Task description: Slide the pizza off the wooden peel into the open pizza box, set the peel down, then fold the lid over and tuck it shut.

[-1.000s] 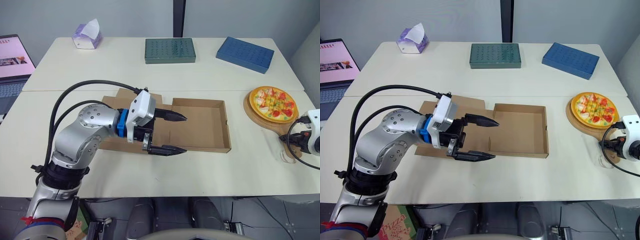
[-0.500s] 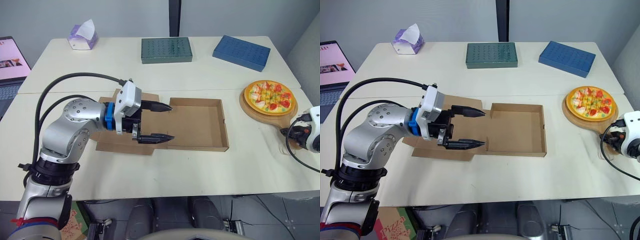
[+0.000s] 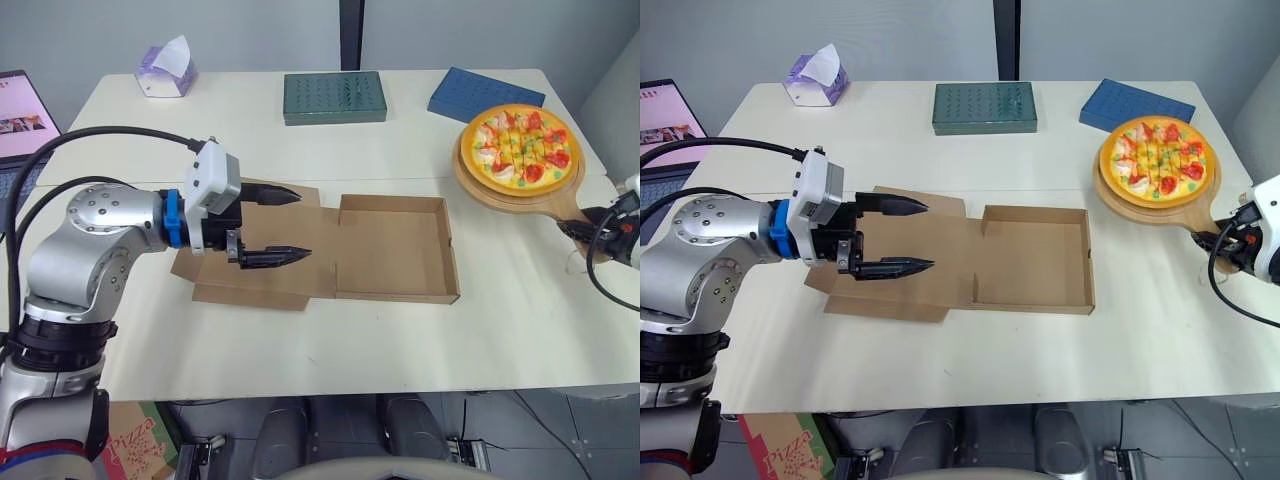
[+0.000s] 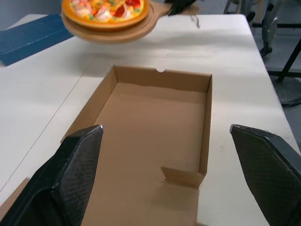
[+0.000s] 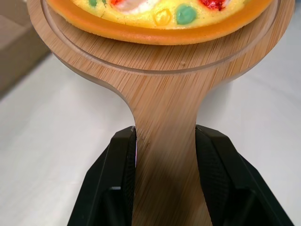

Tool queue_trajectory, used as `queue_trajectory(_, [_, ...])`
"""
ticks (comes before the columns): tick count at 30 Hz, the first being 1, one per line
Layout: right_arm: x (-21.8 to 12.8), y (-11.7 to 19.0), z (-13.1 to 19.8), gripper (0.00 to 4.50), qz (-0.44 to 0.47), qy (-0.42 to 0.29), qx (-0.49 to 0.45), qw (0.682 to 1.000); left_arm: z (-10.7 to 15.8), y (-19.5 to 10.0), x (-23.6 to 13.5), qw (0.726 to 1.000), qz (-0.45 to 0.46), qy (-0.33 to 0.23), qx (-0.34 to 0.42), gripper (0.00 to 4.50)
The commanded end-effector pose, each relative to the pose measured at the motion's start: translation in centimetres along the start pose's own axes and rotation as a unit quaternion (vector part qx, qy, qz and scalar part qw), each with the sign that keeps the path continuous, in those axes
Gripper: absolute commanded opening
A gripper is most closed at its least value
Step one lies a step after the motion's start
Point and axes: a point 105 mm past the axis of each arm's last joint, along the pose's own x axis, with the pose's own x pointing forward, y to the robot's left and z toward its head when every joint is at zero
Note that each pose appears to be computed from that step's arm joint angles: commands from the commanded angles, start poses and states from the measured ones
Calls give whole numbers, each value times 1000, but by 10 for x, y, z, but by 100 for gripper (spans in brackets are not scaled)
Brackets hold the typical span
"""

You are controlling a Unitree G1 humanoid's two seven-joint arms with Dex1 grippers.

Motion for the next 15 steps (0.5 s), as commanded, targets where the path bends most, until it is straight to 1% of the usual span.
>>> queue_trajectory(1, [-12, 6, 45, 156, 19, -54, -74, 996, 3, 4, -11, 1000, 18, 8, 11, 450])
queue_trajectory(7, [-6, 36, 56, 156, 100, -41, -163, 981, -2, 4, -14, 1000, 24, 19, 9, 450])
queue_trajectory(11, [-3, 45, 57, 156, 120, -37, -193, 973, -4, 4, -16, 999, 25, 24, 7, 450])
queue_trajectory(15, [-1, 53, 56, 156, 130, -32, -246, 960, -6, 3, -17, 999, 26, 27, 5, 450])
